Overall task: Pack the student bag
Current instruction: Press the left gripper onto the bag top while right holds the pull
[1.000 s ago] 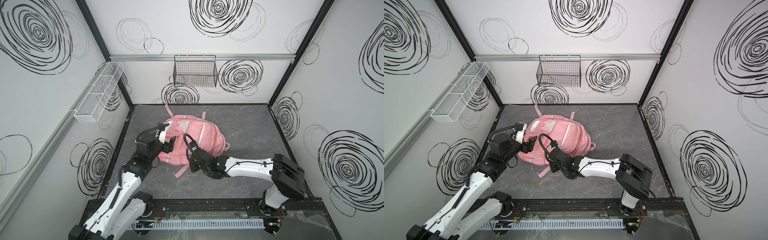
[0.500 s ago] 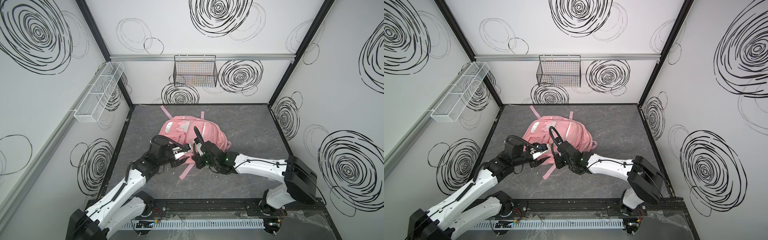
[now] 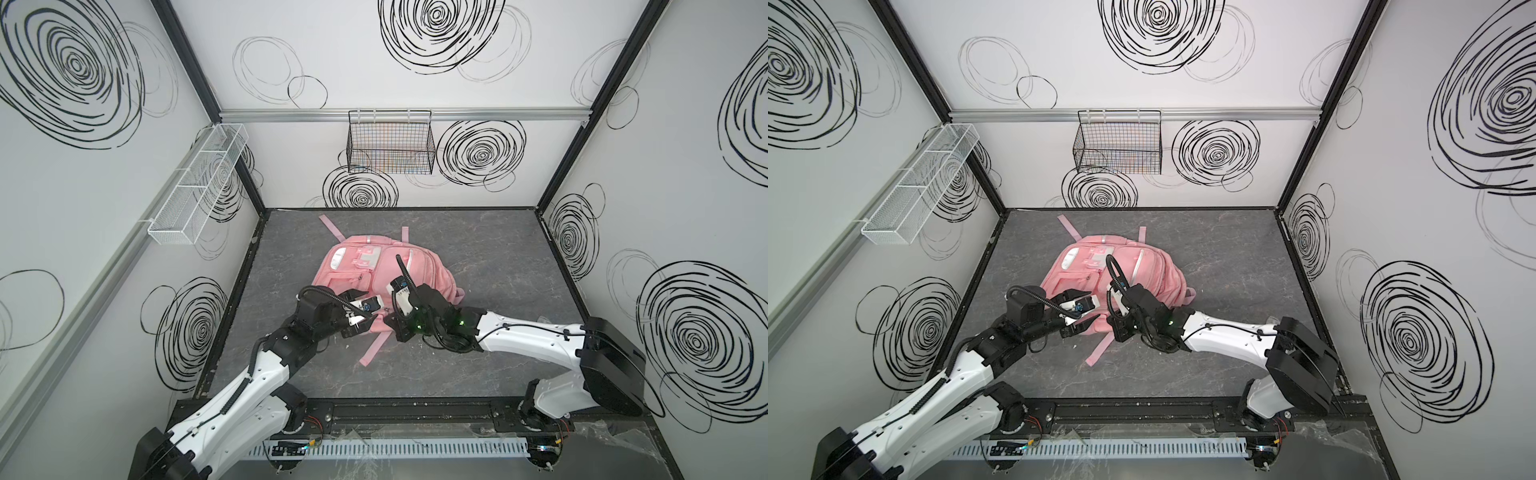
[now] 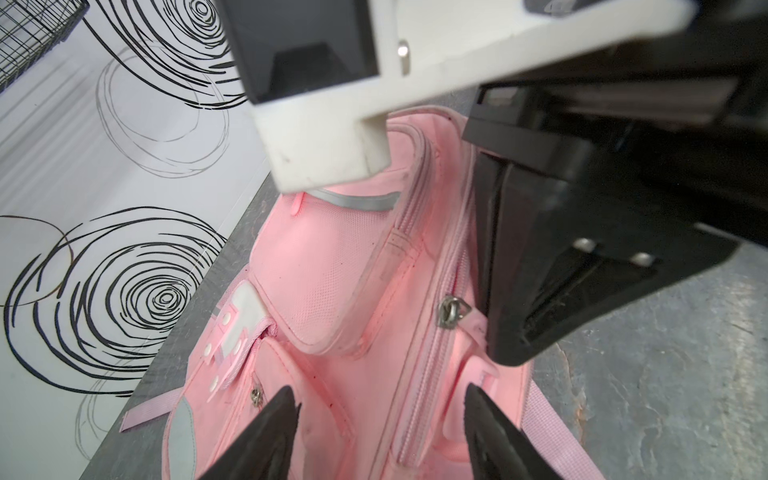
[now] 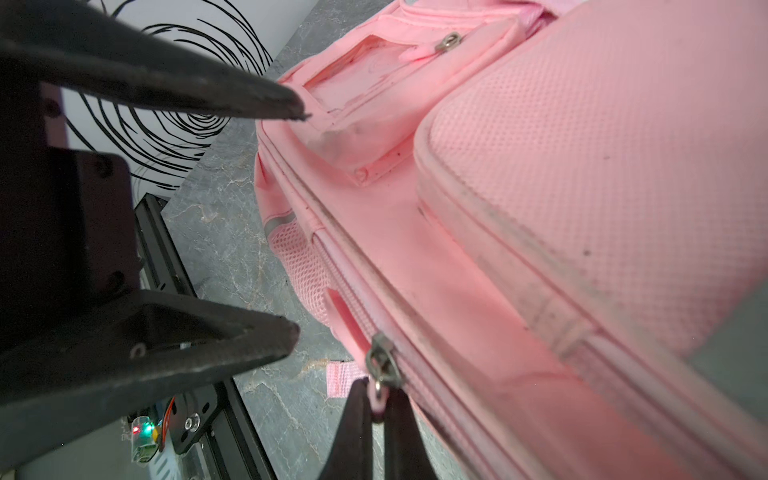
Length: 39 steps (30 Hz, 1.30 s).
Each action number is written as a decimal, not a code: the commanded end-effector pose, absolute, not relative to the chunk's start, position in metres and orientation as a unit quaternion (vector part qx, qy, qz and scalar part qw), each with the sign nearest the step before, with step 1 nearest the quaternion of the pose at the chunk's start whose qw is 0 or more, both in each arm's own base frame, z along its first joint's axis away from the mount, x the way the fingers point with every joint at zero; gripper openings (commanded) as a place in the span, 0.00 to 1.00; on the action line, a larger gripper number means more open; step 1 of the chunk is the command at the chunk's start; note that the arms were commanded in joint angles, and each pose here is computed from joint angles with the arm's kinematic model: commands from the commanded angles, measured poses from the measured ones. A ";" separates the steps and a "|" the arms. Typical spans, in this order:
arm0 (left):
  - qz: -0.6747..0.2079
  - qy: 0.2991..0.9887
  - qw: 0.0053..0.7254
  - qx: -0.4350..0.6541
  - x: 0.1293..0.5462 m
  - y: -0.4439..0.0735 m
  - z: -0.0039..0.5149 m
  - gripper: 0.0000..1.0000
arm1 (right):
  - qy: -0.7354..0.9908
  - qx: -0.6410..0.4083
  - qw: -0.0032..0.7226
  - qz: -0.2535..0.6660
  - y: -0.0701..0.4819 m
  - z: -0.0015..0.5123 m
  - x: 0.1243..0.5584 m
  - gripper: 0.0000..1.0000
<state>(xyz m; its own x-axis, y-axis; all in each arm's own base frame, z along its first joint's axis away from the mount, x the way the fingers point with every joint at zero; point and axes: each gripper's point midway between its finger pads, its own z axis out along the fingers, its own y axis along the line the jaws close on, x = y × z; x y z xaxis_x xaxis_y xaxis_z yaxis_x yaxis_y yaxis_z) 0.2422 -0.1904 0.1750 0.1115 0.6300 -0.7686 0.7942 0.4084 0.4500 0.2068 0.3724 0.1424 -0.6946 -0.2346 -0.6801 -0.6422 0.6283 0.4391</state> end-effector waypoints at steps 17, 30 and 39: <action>-0.088 0.661 0.472 0.577 0.238 -0.198 0.146 0.50 | 0.771 -0.308 0.349 0.435 0.393 0.205 0.189 0.00; -0.071 0.665 0.468 0.578 0.241 -0.193 0.142 0.16 | 0.767 -0.304 0.361 0.435 0.389 0.215 0.189 0.00; -0.036 0.668 0.485 0.563 0.250 -0.184 0.147 0.00 | 0.796 -0.282 0.364 0.394 0.375 0.207 0.201 0.00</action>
